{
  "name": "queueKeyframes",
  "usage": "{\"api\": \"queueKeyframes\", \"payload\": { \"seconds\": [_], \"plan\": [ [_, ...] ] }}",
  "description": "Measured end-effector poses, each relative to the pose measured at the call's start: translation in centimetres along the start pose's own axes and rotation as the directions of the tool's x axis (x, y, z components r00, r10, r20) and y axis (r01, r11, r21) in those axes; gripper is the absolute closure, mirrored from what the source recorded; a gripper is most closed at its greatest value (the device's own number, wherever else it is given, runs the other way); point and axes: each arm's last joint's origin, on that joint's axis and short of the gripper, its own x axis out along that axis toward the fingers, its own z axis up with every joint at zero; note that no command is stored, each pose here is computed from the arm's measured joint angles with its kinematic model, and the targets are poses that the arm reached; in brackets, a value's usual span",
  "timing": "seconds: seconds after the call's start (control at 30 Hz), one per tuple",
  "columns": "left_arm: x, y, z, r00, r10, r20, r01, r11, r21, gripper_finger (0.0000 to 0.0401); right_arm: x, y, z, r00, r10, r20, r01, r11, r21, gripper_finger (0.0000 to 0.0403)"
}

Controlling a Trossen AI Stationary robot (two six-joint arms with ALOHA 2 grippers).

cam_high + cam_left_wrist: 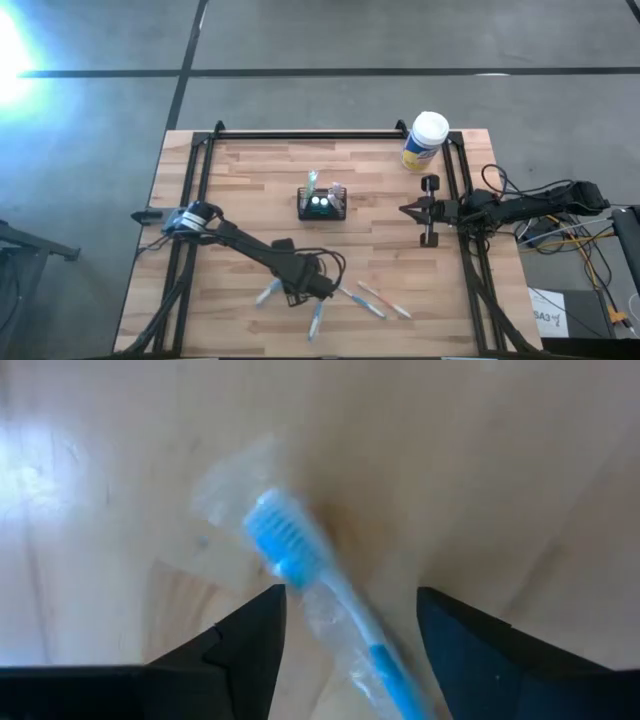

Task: Pick & Place toothbrushing station
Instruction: Put the left blue toothbrush in the wire organizer

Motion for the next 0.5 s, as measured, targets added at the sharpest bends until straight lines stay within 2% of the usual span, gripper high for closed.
{"api": "queueKeyframes", "payload": {
  "seconds": [0.13, 0.37, 0.5],
  "plan": [
    [-1.0, 0.2, -0.6, 1.000, 0.000, 0.001, 0.000, 0.999, 0.041, 0.0172, 0.0, 0.0, 0.0, 1.000, 0.000, 0.000, 0.000, 1.000, 0.001, 0.0394],
    [-4.3, 0.6, -1.8, 0.992, -0.016, 0.125, 0.008, 0.998, 0.064, 0.0172, 0.0, 0.0, 0.0, 1.000, 0.000, 0.001, 0.000, 1.000, 0.001, 0.0394],
    [-4.5, 1.2, -2.3, 0.981, 0.009, 0.196, -0.016, 0.999, 0.034, 0.0172, 0.0, 0.0, 0.0, 1.000, 0.001, 0.000, -0.001, 1.000, 0.003, 0.0394]
  ]
}}
